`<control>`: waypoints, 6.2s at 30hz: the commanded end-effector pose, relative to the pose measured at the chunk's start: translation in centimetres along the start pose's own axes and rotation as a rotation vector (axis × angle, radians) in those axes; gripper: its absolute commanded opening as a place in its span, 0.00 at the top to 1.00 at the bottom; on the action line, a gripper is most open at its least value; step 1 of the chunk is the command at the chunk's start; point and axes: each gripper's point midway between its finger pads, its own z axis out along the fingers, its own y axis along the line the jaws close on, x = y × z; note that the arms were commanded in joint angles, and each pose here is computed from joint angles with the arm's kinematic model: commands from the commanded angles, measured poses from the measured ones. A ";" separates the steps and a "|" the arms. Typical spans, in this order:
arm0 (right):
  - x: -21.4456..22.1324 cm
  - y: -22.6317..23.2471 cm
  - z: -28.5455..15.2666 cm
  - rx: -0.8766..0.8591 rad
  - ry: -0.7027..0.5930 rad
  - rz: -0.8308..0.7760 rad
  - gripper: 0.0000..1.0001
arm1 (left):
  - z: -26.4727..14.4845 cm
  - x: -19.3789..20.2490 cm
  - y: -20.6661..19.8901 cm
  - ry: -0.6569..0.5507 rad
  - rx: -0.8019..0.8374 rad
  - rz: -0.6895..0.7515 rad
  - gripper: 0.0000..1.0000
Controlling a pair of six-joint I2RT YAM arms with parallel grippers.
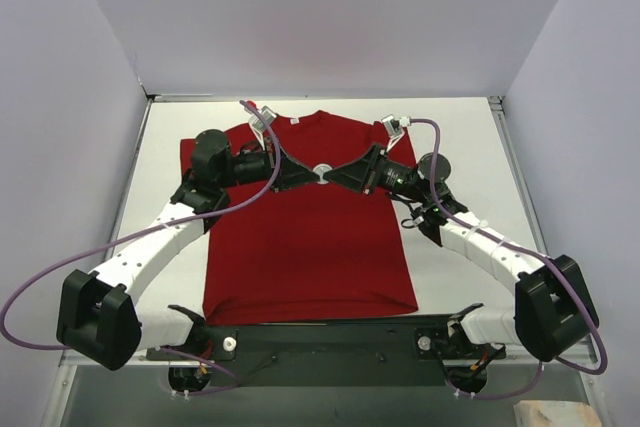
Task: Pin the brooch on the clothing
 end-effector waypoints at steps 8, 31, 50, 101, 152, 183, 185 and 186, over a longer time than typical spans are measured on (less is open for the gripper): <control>-1.7 3.5 0.6 -0.135 -0.019 -0.093 1.00 | 0.1 -1.6 -2.5 -0.010 0.038 0.115 1.00; 0.9 -1.8 0.3 0.160 0.161 -0.112 1.00 | 1.3 -0.9 -4.9 0.083 -0.063 0.290 1.00; -3.4 2.3 -4.3 0.113 -0.119 -0.305 0.07 | -1.1 -1.3 -0.1 0.018 -0.330 0.304 1.00; 0.4 -10.4 -4.6 0.384 0.062 -0.107 0.04 | -4.8 -2.7 18.9 0.149 -1.152 0.376 1.00; 2.2 -20.9 -7.5 0.763 0.231 0.145 0.03 | -12.2 -0.2 38.1 0.850 -1.909 0.833 1.00; 0.9 -19.5 -8.4 0.752 0.195 0.116 0.03 | -7.3 0.3 36.6 0.638 -1.809 0.665 1.00; 1.1 -19.5 -8.5 0.751 0.198 0.116 0.03 | -8.9 -0.7 36.7 0.619 -1.845 0.634 1.00; 1.1 -19.5 -8.5 0.751 0.198 0.116 0.03 | -9.5 -0.9 36.7 0.606 -1.864 0.619 1.00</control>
